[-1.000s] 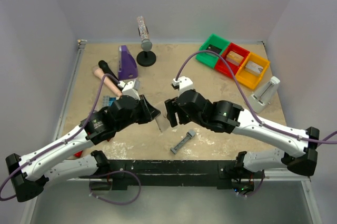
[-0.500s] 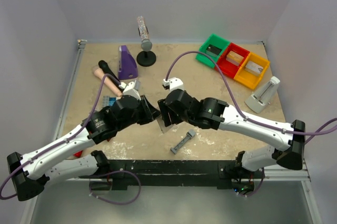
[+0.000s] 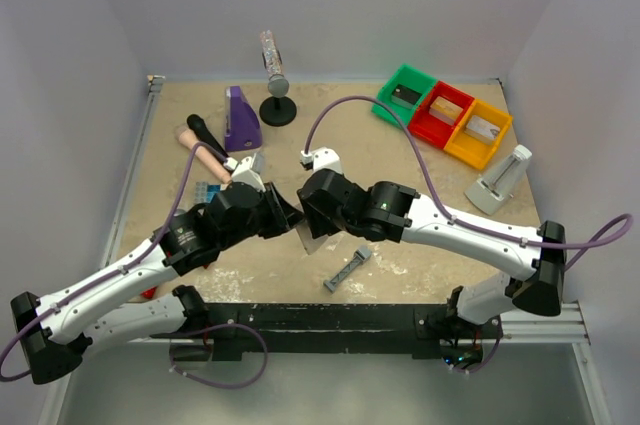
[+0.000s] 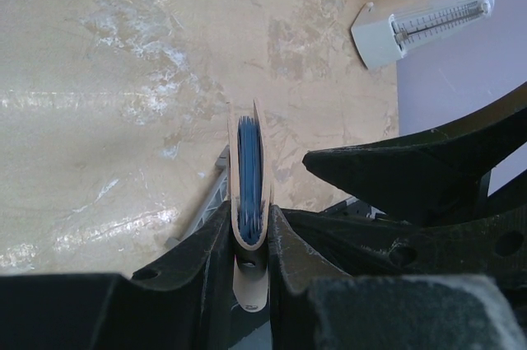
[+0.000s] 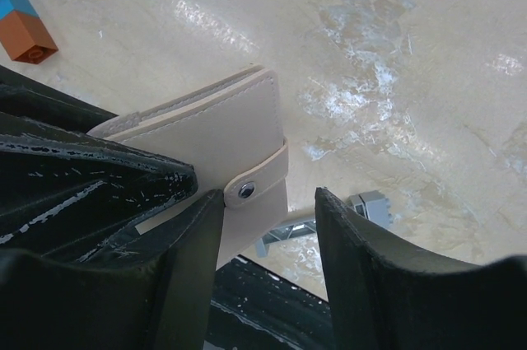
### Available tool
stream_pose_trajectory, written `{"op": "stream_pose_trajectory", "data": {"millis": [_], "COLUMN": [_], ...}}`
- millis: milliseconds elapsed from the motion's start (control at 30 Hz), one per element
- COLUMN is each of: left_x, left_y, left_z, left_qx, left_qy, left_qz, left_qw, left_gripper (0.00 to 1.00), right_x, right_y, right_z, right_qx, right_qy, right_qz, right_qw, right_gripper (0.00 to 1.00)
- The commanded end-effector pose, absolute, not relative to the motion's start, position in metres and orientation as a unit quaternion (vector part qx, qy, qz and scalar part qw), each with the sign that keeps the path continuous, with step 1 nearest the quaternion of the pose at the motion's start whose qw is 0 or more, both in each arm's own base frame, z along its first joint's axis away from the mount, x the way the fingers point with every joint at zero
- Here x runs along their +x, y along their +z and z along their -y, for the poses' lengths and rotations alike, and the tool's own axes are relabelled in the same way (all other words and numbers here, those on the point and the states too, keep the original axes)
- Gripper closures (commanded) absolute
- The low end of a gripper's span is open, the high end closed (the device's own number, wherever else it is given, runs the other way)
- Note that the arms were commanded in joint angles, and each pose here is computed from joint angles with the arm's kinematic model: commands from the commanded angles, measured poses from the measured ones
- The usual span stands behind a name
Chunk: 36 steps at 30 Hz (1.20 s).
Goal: Take the credit cards out of the card holder
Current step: Open the card holder.
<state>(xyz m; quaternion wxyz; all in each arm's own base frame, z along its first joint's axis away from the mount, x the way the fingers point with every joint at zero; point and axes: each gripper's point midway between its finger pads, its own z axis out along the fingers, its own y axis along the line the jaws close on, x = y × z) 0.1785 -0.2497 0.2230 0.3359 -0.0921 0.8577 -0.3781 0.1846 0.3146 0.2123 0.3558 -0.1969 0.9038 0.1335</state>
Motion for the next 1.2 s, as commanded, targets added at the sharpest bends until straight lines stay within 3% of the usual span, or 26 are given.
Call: {"op": "stream_pose_trajectory", "data": {"millis": [0,267,633,733,1167], "left_x": [0.171,0.169,0.167,0.167,0.168], "left_y": [0.278,0.279,0.28,0.28,0.275], "left_z": [0.271,0.273,0.271,0.271,0.262], "left_qx": [-0.091,-0.086,-0.085,-0.083,-0.088], "left_qy": [-0.483,-0.489,-0.491,-0.49,-0.476], "left_qz": [-0.803,-0.801,-0.799,-0.799,-0.802], "left_qw": [0.338,0.335,0.337,0.339,0.349], "left_gripper": [1.0,1.0,1.0,1.0,1.0], "right_x": [0.19,0.192,0.191,0.192,0.199], "right_y": [0.207,0.2,0.196,0.197,0.206], "right_z": [-0.312,-0.313,-0.309,-0.307,-0.29], "right_qx": [-0.19,-0.202,-0.215,-0.215,-0.203], "right_qy": [0.108,0.091,0.078,0.074,0.052], "right_qz": [-0.909,-0.909,-0.909,-0.909,-0.906], "right_qw": [0.356,0.353,0.348,0.349,0.368], "right_gripper": [0.48,0.57,0.87,1.0,1.0]}}
